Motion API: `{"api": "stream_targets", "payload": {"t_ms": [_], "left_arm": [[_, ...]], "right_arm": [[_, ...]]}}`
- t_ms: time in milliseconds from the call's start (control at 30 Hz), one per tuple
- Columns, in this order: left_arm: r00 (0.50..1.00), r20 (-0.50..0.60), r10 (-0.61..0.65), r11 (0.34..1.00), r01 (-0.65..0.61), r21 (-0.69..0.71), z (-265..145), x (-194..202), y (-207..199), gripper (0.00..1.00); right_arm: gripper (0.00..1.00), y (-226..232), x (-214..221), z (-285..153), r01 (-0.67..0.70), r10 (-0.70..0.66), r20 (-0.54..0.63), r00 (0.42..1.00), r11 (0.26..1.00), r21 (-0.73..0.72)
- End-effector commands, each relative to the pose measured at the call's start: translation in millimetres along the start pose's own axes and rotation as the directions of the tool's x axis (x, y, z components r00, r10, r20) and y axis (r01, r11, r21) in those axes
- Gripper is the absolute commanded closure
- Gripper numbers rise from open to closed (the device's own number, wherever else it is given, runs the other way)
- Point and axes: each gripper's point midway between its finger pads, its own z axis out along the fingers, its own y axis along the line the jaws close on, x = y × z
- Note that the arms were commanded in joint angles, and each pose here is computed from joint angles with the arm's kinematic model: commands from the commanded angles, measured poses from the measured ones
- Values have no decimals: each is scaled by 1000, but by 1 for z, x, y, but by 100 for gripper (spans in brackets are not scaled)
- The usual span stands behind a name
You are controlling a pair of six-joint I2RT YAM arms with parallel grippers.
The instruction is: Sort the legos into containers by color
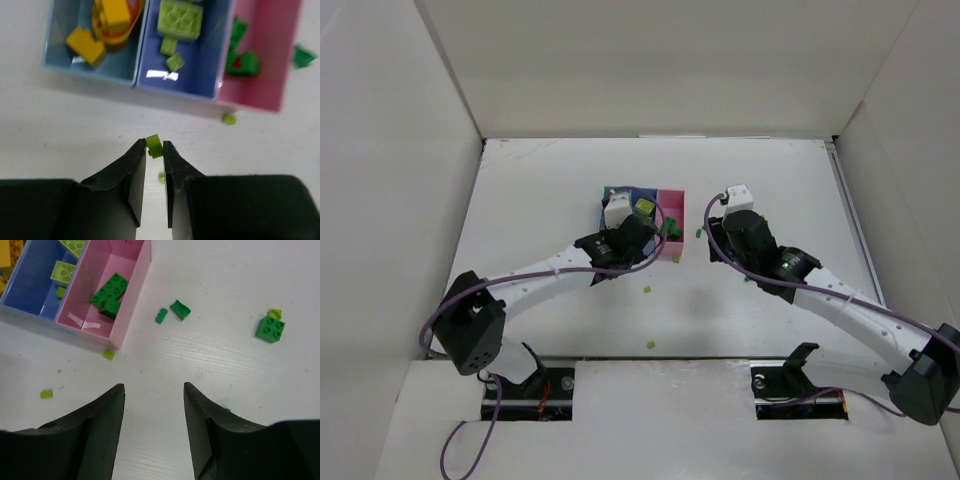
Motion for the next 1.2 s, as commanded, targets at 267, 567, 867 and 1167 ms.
{"api": "stream_targets", "payload": {"t_ms": [267,567,867,1167], "left_arm": [[976,212,-40,998,28,56,3,-118,-27,86],[983,182,16,999,-25,45,31,-115,-46,81],[983,181,2,996,-18,88,17,-118,-48,47],[983,158,-88,989,68,130,-28,-90,-3,28]], "right_arm": [[44,-22,7,-11,-47,47,1,999,998,44],[44,-24,17,-13,-42,43,-31,999,998,44],[43,-18,25,-16,-28,28,-59,998,1000,3],[44,48,29,-6,125,-140,-26,990,940,-317]]}}
